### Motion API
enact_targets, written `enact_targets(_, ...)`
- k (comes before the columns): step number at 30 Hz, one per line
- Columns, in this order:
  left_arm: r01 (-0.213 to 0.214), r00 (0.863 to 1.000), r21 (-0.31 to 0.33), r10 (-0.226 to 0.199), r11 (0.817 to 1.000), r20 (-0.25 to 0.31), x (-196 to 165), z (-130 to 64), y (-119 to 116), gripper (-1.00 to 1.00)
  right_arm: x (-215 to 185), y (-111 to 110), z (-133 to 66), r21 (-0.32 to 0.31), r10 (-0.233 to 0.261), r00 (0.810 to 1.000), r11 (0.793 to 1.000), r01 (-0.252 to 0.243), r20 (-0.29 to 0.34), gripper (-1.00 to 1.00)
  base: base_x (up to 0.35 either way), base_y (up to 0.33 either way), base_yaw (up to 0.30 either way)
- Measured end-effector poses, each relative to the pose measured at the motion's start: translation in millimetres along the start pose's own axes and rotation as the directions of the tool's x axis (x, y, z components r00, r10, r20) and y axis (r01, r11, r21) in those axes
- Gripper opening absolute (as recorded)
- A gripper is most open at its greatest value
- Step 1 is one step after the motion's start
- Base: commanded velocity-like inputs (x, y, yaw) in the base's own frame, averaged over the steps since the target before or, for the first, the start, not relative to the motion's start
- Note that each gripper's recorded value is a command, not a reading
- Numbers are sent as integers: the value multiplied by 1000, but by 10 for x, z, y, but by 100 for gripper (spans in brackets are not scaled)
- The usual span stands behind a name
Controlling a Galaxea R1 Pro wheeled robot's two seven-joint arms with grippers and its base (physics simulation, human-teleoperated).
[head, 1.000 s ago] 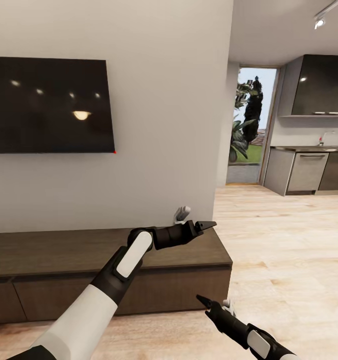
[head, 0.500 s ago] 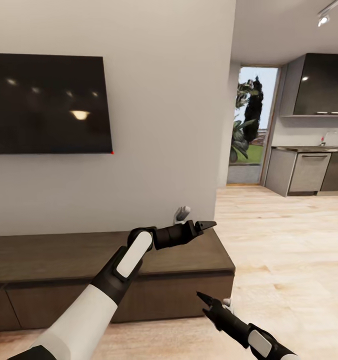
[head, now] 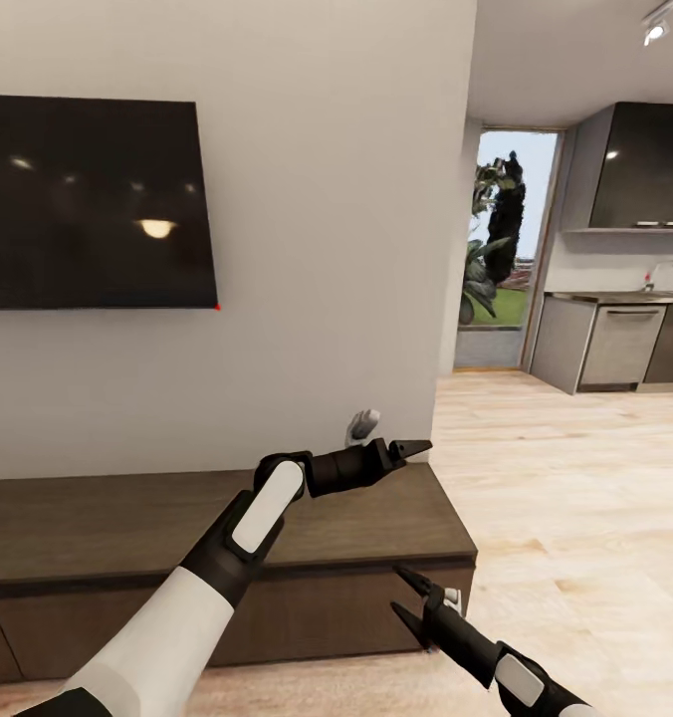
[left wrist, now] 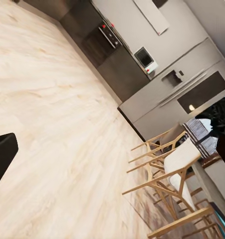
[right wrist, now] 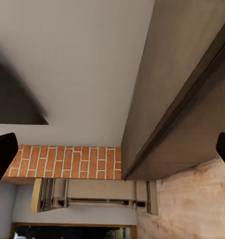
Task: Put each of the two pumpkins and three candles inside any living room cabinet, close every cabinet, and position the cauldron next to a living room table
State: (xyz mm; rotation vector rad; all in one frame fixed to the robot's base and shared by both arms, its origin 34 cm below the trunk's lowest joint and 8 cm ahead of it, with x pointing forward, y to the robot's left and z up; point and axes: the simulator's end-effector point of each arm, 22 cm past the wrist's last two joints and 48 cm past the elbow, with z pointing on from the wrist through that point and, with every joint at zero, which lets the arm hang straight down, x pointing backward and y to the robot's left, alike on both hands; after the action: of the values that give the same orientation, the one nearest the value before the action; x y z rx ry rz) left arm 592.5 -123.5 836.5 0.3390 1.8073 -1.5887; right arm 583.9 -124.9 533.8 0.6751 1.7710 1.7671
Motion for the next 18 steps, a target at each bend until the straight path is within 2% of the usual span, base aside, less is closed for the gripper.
enact_targets(2, 0, 1000, 8, 0, 1000, 0, -1, -1, -19, 100, 3, 19, -1, -9, -7, 1000, 1000, 7, 0, 100, 221, 0, 0)
enact_targets(6, 0, 1000, 14, 0, 1000, 1, -5, -2, -31, 100, -45, 34, -3, -16, -51, 998, 999, 51, 23, 100, 132, 0, 0)
enact_targets(9, 0, 1000, 15, 0, 1000, 1, -5, -2, -32, 100, -89, 44, -2, -17, -91, 995, 996, 92, 43, 100, 34, 0, 0)
enact_targets(14, 0, 1000, 16, 0, 1000, 1, -3, -1, -33, 100, -134, 45, -3, -14, -128, 990, 991, 130, 66, 100, 10, 0, 0)
enact_targets(18, 0, 1000, 16, 0, 1000, 1, -2, 0, -33, 100, -199, 50, -2, -9, -178, 979, 984, 180, 103, 100, 2, 0, 0)
